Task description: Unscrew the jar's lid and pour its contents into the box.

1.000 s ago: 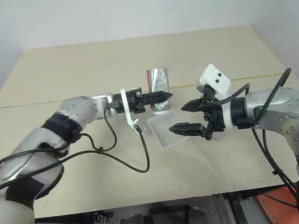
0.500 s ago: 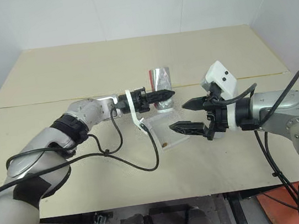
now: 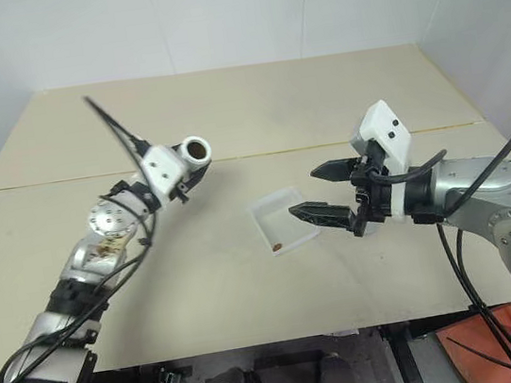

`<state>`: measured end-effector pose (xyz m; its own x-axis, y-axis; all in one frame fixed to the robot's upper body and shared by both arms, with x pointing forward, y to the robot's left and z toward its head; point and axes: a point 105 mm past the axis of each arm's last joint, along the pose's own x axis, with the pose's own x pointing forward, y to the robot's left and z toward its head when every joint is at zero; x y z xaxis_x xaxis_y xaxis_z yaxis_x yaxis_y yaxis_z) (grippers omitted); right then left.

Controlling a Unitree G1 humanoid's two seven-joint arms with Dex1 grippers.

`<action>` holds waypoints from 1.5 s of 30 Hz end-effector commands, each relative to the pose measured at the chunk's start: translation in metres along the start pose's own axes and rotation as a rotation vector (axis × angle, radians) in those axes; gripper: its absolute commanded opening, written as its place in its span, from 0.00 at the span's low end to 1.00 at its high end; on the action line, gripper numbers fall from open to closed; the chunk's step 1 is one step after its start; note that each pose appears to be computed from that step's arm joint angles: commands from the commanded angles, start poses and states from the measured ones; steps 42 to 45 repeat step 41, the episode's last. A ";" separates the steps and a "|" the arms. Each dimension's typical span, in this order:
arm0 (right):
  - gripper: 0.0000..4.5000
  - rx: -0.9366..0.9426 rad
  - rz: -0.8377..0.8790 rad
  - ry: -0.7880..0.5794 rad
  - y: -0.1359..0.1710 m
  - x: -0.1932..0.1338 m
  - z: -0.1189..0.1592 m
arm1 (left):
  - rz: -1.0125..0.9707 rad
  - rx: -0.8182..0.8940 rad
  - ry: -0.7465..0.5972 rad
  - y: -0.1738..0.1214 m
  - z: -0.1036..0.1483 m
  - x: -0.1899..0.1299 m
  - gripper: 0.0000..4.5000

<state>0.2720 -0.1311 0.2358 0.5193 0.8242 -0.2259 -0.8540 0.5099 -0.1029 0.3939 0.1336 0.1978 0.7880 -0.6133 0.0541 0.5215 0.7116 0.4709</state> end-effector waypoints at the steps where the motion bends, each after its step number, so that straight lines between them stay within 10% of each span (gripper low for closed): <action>1: 0.99 -0.042 0.009 -0.044 0.002 0.000 0.009 | -0.041 -0.150 -0.035 -0.013 0.004 -0.012 0.43; 14: 0.99 -0.043 0.024 -0.045 0.010 0.003 0.009 | 0.003 -0.355 0.041 -0.054 -0.054 -0.020 0.43; 23: 1.00 -0.041 0.022 -0.039 0.013 0.006 0.005 | -0.049 -0.303 0.065 -0.032 -0.042 -0.061 1.00; 34: 1.00 -0.125 -0.013 -0.001 0.010 0.001 -0.010 | -0.341 -0.224 0.019 0.001 0.018 -0.163 1.00; 45: 1.00 -0.145 0.003 -0.049 0.010 0.001 -0.012 | -0.311 -0.221 0.027 -0.003 0.032 -0.179 1.00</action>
